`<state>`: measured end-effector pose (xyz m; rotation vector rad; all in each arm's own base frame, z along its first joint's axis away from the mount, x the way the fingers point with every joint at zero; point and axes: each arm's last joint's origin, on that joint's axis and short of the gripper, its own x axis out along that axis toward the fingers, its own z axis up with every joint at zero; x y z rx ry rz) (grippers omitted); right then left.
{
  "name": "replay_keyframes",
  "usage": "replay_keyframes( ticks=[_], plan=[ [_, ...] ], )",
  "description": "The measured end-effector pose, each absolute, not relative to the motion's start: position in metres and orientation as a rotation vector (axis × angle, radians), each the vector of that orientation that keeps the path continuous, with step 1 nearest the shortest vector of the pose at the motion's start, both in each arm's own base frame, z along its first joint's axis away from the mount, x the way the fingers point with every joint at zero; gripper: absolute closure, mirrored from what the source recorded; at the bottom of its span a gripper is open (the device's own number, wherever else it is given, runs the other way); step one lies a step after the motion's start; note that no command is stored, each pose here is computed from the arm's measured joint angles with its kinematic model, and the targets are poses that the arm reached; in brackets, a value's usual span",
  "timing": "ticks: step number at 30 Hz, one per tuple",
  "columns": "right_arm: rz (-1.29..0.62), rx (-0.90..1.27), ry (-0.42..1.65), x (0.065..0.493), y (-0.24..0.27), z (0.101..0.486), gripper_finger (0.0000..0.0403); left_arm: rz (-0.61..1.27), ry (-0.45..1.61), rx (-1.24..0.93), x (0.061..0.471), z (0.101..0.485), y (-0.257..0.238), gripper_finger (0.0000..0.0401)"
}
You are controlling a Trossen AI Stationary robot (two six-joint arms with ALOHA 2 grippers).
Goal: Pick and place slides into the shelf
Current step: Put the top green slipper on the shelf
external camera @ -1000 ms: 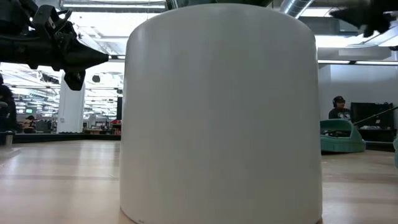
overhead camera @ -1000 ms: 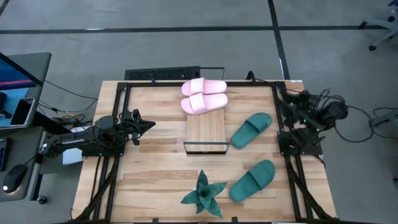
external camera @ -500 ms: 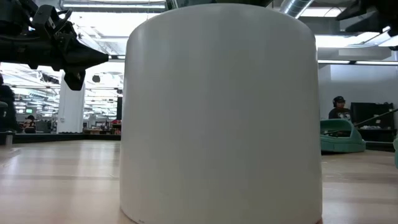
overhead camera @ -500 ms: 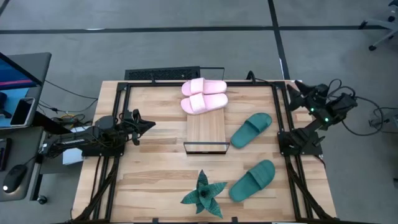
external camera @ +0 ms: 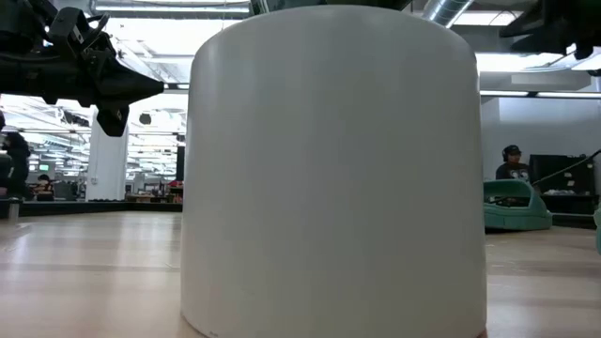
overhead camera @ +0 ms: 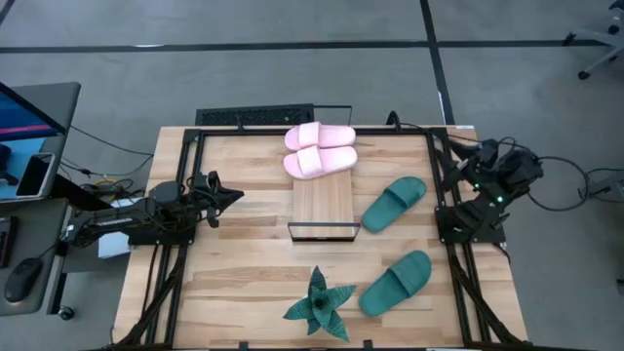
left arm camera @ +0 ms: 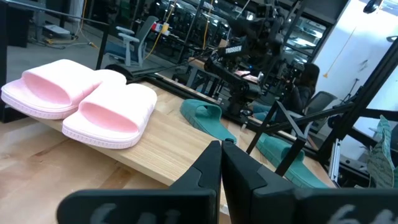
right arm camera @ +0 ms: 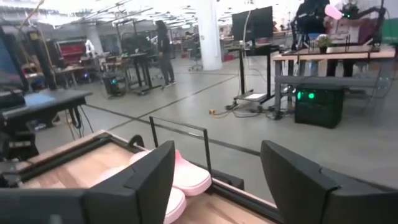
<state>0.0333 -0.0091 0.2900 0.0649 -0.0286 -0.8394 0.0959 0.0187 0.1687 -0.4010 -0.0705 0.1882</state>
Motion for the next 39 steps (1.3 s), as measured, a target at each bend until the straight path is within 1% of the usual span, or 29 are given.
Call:
replay_keyframes(
  ticks=[3,6,10,14,17,23,28,33,39],
  plan=[
    [-0.831,0.024,-0.01,0.039,-0.003,0.288,0.0195,0.188,-0.07,-0.401,0.096,0.169,0.019,0.0401],
    [-0.821,-0.041,0.018,0.047,0.004,0.29,0.0201,0.188,-0.07,-0.401,0.096,0.169,0.019,0.0401],
    [-0.824,-0.109,0.047,0.058,0.014,0.294,0.0195,0.189,-0.07,-0.401,0.096,0.169,0.019,0.0401],
    [-0.88,-0.121,0.056,0.07,0.02,0.302,0.0187,0.188,-0.07,-0.401,0.096,0.169,0.019,0.0401],
    [-0.94,-0.131,0.066,0.079,0.022,0.312,0.0186,0.189,-0.07,-0.401,0.096,0.169,0.019,0.0401],
    [-1.109,-0.248,0.154,0.103,0.018,0.325,0.0185,0.188,-0.07,-0.401,0.096,0.169,0.019,0.0401],
    [-1.291,-0.27,0.205,0.12,0.003,0.32,0.0184,0.189,-0.07,-0.401,0.096,0.169,0.019,0.0401],
    [-1.427,-0.297,0.261,0.13,-0.013,0.315,0.0186,0.188,-0.07,-0.401,0.096,0.169,0.019,0.0401],
    [-1.518,-0.391,0.384,0.155,-0.026,0.299,0.0192,0.188,-0.07,-0.401,0.096,0.169,0.019,0.0401]
  ],
)
